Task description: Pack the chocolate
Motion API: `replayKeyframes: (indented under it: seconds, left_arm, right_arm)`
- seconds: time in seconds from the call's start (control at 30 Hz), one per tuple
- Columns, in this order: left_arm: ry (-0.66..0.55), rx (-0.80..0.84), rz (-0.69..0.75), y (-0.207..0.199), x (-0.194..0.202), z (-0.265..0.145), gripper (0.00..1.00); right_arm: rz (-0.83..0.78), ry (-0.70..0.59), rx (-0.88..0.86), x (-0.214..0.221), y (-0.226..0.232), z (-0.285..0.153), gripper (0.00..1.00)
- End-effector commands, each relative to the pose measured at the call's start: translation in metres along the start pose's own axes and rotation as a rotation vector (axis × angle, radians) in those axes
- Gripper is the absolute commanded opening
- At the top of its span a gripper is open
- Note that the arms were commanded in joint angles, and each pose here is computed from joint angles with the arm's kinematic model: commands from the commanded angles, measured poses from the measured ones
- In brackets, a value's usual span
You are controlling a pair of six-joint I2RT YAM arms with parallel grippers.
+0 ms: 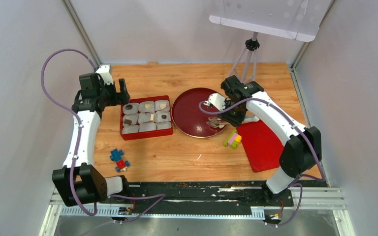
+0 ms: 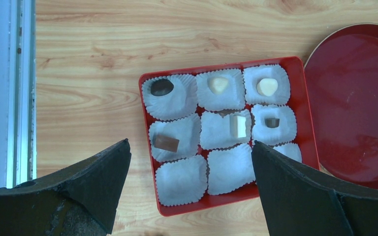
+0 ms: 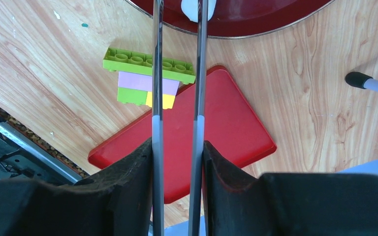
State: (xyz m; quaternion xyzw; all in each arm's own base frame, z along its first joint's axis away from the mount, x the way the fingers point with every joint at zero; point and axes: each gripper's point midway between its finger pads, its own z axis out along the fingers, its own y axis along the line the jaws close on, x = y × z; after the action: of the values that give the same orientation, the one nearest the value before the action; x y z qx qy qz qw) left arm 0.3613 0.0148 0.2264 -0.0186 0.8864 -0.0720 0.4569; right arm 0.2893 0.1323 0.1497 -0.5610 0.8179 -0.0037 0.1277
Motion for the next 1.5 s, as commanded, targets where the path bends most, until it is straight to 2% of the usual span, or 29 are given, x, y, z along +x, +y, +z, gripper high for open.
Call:
replayKeyframes:
  seconds: [0.0, 0.3, 0.6, 0.77, 0.9, 1.2, 1.47]
  left_arm:
    - [-0.052, 0.019, 0.003, -0.006, -0.011, -0.006, 1.00]
    - [-0.050, 0.021, -0.001, -0.007, -0.006, -0.007, 1.00]
    - [-0.049, 0.020, -0.008, -0.007, -0.001, -0.007, 1.00]
    - [-0.049, 0.028, -0.015, -0.008, -0.001, -0.005, 1.00]
    - [-0.051, 0.030, -0.016, -0.008, -0.003, -0.005, 1.00]
    - [-0.055, 0.003, 0.010, -0.004, -0.004, -0.012, 1.00]
    - [-0.030, -0.038, 0.031, 0.006, 0.005, -0.019, 1.00]
  right_arm:
    - [-0.011, 0.050, 0.013, 0.007, -0.005, 0.008, 0.36]
    - [0.003, 0.134, 0.011, 0.018, -0.012, 0.025, 0.38]
    - [0.004, 0.183, 0.104, 0.028, -0.030, 0.014, 0.38]
    - [0.006, 0.178, 0.113, 0.030, -0.031, 0.011, 0.24]
    - [0.008, 0.100, 0.099, 0.011, -0.032, 0.003, 0.12]
    - [0.025, -0.245, 0.012, -0.082, -0.029, -0.035, 0.07]
    - [-0.058, -0.427, -0.088, -0.163, -0.009, -0.049, 0.04]
